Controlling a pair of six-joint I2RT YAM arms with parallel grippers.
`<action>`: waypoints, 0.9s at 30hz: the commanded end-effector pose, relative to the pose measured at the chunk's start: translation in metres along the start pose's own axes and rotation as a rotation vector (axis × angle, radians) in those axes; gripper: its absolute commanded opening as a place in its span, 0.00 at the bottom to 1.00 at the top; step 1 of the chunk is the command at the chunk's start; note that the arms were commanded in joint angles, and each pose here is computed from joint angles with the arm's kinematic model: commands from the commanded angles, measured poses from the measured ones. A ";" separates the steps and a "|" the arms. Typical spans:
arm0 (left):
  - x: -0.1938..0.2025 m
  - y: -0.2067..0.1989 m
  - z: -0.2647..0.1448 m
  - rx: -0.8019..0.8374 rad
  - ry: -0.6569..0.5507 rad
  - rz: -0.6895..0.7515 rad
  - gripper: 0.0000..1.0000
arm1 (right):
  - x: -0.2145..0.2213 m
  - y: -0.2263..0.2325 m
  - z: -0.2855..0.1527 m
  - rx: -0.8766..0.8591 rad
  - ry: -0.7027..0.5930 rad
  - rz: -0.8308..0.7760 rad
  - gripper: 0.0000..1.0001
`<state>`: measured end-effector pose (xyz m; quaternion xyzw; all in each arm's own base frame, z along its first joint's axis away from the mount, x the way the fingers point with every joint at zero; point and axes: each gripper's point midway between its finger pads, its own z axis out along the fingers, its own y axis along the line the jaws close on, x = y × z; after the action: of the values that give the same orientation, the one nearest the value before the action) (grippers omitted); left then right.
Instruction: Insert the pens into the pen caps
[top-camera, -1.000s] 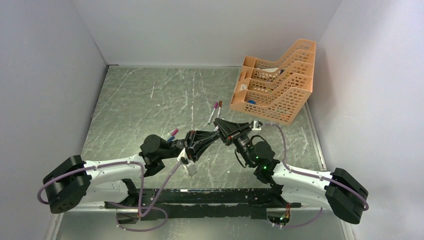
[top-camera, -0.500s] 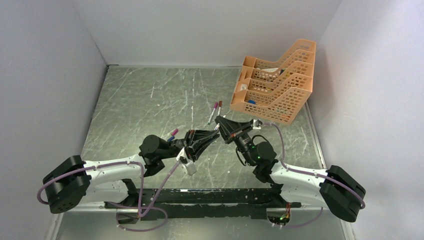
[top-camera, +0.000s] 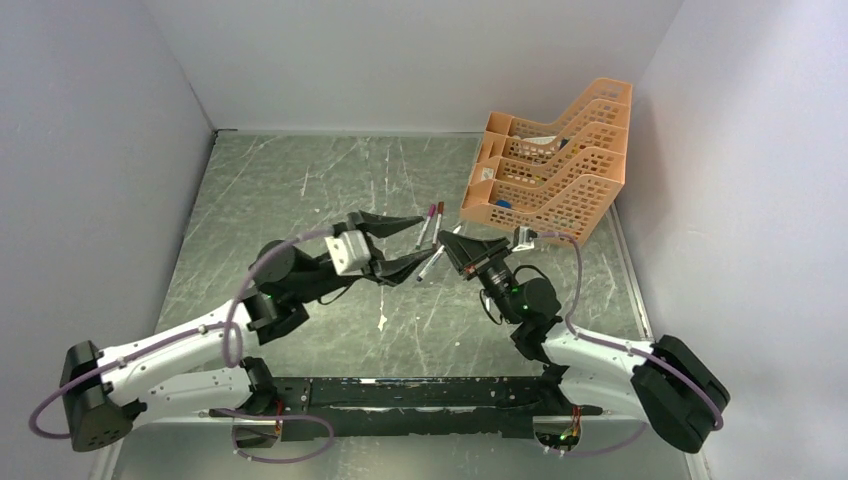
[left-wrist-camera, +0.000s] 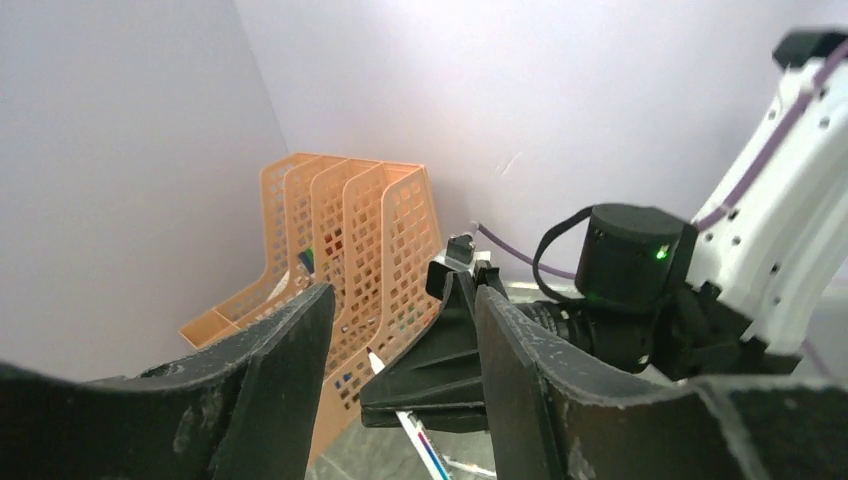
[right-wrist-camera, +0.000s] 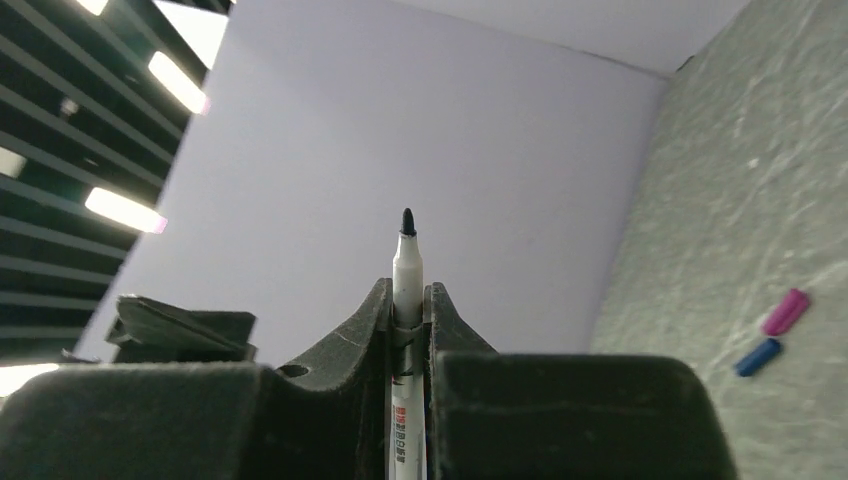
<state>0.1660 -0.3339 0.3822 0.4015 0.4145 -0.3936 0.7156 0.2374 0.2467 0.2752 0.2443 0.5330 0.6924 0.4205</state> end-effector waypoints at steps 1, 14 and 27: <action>0.002 0.011 -0.011 -0.126 0.043 -0.214 0.61 | 0.001 0.003 0.000 -0.002 0.048 -0.283 0.00; 0.042 0.013 -0.002 0.261 0.070 -0.726 0.72 | 0.000 0.058 -0.019 -0.141 0.120 -0.714 0.00; 0.023 -0.021 -0.021 0.578 -0.051 -0.891 0.80 | 0.001 0.089 -0.011 -0.233 0.115 -0.795 0.00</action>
<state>0.1824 -0.3386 0.3363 0.3151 0.4646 -0.7384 0.3737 0.2019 0.2332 0.3332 -0.0482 0.5539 0.5420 0.6302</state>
